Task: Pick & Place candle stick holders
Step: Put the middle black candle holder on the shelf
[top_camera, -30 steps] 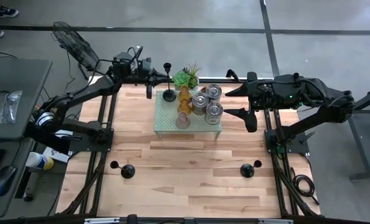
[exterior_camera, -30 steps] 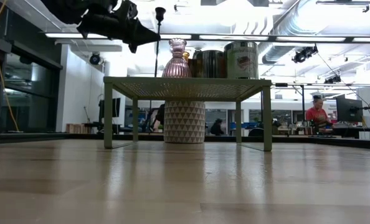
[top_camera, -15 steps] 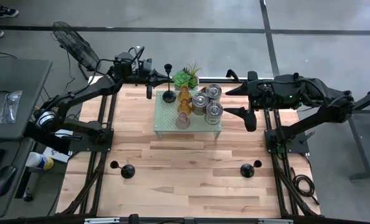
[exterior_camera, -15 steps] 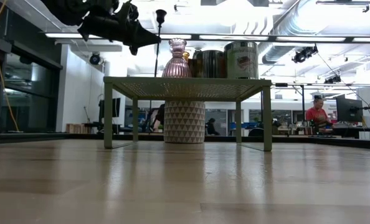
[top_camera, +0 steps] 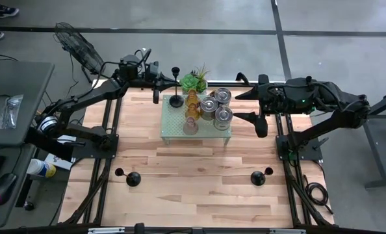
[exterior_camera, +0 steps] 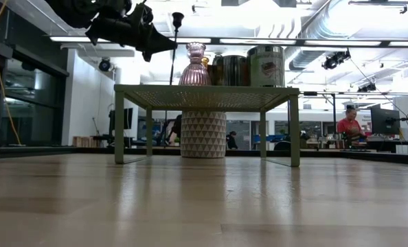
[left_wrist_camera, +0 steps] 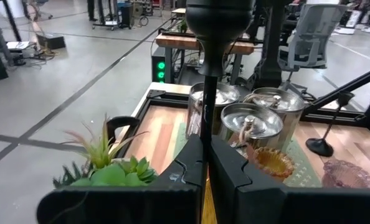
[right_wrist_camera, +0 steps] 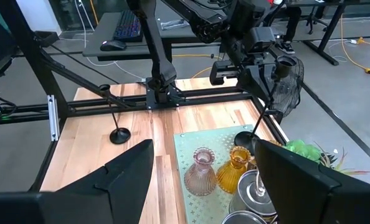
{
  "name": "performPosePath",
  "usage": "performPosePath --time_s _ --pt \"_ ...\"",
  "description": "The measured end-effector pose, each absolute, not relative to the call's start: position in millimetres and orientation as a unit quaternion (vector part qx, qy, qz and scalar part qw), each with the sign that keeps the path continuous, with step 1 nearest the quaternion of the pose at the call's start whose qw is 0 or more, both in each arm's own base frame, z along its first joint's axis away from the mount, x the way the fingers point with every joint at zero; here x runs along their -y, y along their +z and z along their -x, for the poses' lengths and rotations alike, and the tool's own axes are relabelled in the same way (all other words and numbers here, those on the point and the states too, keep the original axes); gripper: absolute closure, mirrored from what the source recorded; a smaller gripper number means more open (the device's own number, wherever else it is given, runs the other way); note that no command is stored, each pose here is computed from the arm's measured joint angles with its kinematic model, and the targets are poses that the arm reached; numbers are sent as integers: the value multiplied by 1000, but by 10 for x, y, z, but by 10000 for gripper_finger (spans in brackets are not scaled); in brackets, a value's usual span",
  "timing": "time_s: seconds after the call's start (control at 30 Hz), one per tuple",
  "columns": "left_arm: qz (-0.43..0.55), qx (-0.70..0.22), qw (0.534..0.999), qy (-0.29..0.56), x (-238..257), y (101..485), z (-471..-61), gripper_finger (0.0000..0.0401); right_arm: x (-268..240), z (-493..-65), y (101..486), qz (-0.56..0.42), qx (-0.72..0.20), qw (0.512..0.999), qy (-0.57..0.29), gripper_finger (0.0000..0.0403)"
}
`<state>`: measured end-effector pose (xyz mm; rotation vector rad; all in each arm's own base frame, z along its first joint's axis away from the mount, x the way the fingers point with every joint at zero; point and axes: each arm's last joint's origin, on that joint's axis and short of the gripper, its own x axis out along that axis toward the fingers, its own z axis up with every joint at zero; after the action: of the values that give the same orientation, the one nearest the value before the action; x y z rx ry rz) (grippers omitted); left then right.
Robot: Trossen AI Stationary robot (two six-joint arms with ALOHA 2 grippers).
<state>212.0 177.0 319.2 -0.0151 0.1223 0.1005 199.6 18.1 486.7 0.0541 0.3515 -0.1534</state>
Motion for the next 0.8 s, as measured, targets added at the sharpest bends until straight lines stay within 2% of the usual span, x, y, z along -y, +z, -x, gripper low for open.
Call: performPosePath --time_s 0.8 --pt "11 -76 995 57 -1771 3162 -2116 397 -181 -1996 4867 -27 -175 981 -76 131"
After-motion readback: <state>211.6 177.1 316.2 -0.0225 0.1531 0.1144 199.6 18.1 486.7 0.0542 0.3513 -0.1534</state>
